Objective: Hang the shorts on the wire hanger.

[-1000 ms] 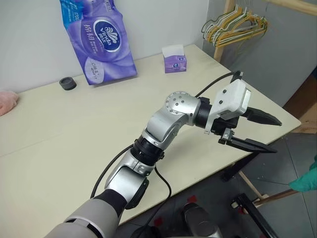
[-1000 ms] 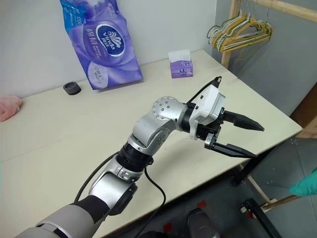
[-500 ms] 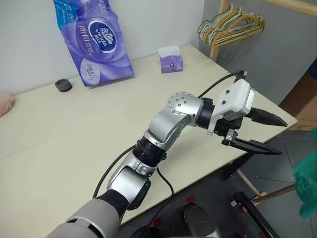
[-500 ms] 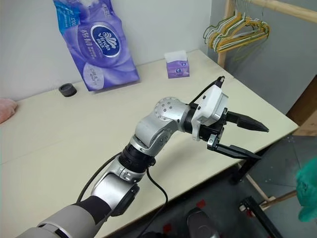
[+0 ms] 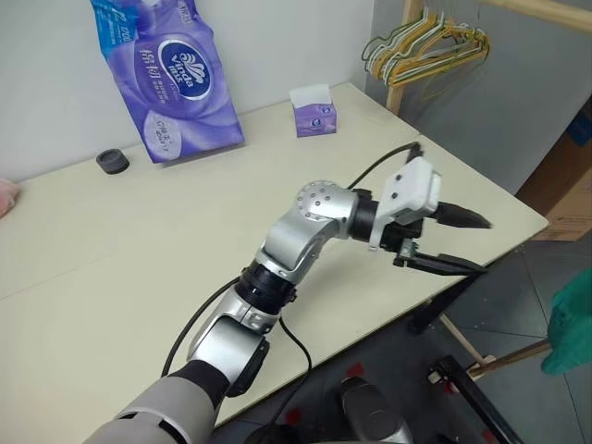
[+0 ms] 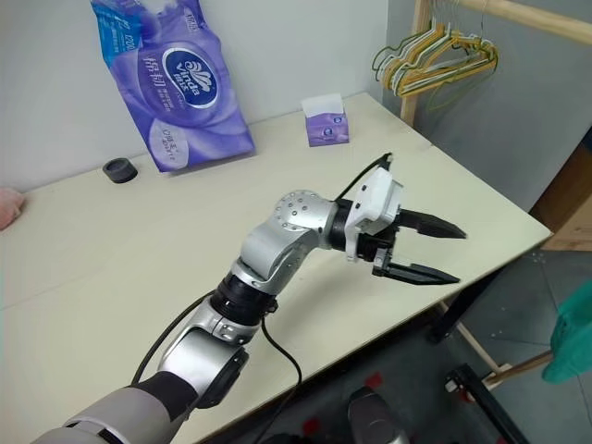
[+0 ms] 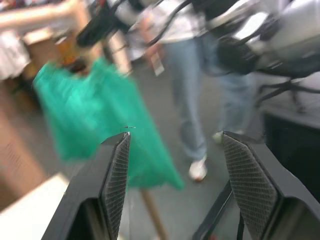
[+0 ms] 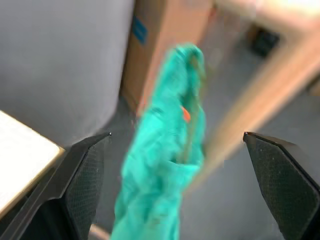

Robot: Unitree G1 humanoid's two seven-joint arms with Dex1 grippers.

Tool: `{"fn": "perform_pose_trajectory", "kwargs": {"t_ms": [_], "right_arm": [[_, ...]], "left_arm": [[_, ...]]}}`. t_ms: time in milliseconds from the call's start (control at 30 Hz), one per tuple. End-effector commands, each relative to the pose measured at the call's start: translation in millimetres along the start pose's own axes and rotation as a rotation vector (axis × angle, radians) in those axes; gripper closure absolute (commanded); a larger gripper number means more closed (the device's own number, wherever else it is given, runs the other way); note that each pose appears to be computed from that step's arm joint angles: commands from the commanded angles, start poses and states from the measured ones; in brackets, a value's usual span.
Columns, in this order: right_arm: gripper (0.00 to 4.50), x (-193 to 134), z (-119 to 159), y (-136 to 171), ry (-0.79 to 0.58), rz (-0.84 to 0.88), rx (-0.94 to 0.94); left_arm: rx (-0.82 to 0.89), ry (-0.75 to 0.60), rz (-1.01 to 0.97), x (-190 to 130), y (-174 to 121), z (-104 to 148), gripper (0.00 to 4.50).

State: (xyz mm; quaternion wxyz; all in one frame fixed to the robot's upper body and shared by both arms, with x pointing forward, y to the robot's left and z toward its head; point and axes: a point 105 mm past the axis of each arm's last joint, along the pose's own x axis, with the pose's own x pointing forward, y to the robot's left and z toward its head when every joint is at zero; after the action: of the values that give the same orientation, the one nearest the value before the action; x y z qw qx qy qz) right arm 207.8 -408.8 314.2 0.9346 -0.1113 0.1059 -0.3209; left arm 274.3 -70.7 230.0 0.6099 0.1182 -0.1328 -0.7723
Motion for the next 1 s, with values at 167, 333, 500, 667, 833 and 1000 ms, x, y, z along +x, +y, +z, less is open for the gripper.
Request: {"fn": "perform_pose_trajectory", "kwargs": {"t_ms": [167,333,500,667,833,1000], "right_arm": [[0.02,-23.6,-8.2,130.5,-0.262,0.393,-0.139],[0.02,-40.0,-11.5,203.4,-0.478,0.578,-0.097],[0.02,-44.9,-39.1,268.0,-0.528,0.762,0.012],[0.02,-44.9,-68.1,312.6,-0.494,0.891,0.076],[0.02,-36.1,-85.1,334.3,-0.458,0.919,0.11],[0.02,-34.5,-94.9,343.2,-0.446,0.94,0.11]], "left_arm": [[-0.041,0.124,0.503,-77.8,36.3,-33.1,1.43],[-0.057,0.214,1.149,-151.8,61.8,-60.1,1.43],[0.013,0.386,1.782,-240.7,33.6,-84.3,1.43],[0.02,0.469,1.989,-277.8,-12.3,-98.3,1.43],[-0.063,0.492,2.066,-292.4,-40.5,-112.3,1.43],[-0.107,0.437,2.079,-297.9,-45.7,-111.7,1.43]]}}
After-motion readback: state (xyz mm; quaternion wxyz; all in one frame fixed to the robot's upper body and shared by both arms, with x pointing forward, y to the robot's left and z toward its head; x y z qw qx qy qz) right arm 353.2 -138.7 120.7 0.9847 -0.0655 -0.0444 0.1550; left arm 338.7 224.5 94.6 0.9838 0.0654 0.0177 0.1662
